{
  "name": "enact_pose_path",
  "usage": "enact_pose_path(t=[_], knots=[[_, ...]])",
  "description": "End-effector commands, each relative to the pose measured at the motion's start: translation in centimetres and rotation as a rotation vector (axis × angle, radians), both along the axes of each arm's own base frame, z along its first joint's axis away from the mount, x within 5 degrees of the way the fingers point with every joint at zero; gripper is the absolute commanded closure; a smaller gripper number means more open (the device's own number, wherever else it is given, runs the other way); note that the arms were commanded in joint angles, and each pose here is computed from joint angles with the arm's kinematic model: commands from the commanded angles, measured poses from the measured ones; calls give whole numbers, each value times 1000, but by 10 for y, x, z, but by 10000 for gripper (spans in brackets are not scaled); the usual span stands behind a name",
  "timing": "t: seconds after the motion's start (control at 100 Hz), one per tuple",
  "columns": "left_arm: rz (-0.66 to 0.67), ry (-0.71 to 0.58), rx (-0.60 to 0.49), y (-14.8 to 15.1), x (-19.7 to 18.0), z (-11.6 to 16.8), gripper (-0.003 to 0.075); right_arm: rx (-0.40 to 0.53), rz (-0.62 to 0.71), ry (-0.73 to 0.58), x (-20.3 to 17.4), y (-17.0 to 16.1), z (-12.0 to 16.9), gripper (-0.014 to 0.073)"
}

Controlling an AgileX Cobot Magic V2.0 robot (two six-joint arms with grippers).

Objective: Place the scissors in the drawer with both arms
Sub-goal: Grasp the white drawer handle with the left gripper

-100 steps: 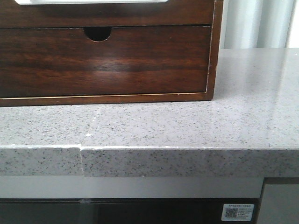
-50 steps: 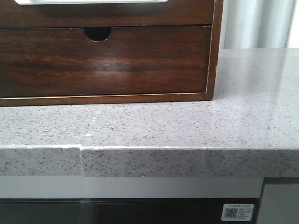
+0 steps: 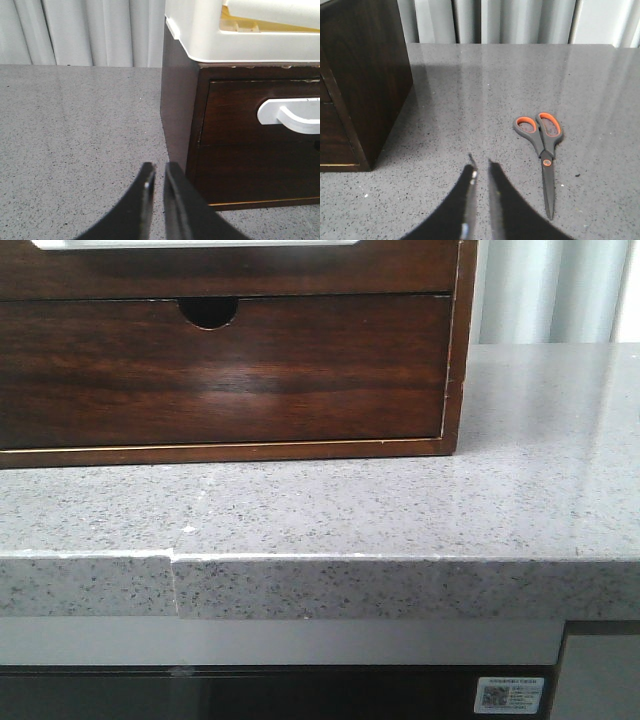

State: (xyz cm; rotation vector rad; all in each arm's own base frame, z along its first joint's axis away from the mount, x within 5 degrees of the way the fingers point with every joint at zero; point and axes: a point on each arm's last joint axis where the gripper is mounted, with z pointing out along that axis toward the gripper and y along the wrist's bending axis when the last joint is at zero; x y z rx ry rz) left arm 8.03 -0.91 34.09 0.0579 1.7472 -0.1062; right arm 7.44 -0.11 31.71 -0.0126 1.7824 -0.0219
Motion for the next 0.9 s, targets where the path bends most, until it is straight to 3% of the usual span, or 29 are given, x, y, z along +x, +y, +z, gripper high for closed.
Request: enact_pose_path(t=[0.0,0.09,0.17,0.51,0.89], knots=[[13,-100,-33,1,2,17,458,-13,-2,-114,3,0,19,347],[10,-87,-38,0,1,16,207,-13,-2,-127,3,0,20,155],[10,-87,-40,0,1,16,127,-17,-2,-134,3,0,21,69],[5,-109,-77,0,2,18,155,-13,-1,-135,3,0,21,61],[-129,-49,-695,-17,2,19,155,-4,2,-148,3,0,22,61]])
